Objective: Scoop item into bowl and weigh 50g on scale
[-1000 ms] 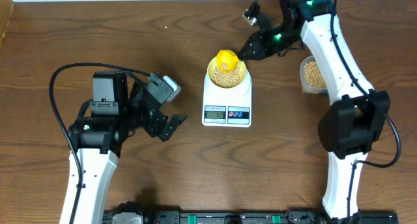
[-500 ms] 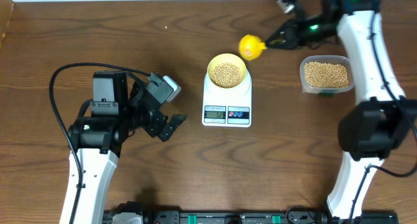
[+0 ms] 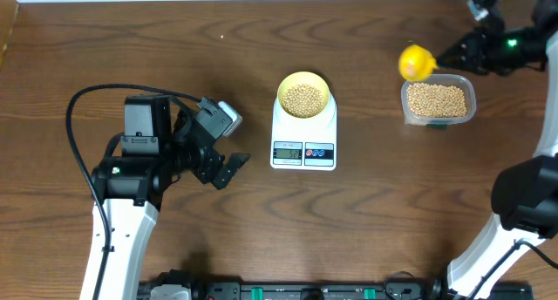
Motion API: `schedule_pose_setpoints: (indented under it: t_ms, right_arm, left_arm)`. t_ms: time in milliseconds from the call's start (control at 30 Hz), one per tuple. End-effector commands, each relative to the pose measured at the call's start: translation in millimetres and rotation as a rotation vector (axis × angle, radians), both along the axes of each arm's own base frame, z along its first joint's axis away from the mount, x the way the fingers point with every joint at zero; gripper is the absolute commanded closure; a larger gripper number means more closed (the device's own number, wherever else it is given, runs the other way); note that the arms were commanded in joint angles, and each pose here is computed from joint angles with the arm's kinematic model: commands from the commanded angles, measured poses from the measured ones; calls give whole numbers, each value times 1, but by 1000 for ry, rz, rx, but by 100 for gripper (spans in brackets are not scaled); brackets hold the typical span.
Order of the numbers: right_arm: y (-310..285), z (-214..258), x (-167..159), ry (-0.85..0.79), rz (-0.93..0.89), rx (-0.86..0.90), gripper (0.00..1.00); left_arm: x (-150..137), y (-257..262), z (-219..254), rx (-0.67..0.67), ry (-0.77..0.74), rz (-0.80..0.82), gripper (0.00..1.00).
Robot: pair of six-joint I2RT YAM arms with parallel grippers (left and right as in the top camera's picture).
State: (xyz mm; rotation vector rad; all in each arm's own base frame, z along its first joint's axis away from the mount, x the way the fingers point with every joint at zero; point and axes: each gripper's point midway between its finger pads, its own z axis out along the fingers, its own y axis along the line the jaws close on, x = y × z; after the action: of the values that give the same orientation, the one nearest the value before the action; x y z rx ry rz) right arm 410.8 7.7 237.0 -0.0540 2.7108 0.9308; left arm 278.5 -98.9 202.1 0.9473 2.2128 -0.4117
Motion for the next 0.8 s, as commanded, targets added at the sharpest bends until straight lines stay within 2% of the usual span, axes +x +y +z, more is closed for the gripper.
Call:
schedule_pose_setpoints:
  t_ms: [0, 300, 533, 767]
  right_arm:
    - [-27, -7, -9, 15, -4, -214, 99]
    - [-56, -27, -15, 88, 10, -522, 99]
    - [-61, -36, -14, 104, 15, -580, 99]
    - [-59, -36, -2, 75, 22, -748, 99]
  left_arm:
    - [-1, -1, -2, -3, 3, -13, 1]
    - [-1, -1, -2, -4, 3, -13, 1]
    - [-1, -1, -2, -4, 3, -13, 1]
    - [-1, -1, -2, -4, 3, -13, 1]
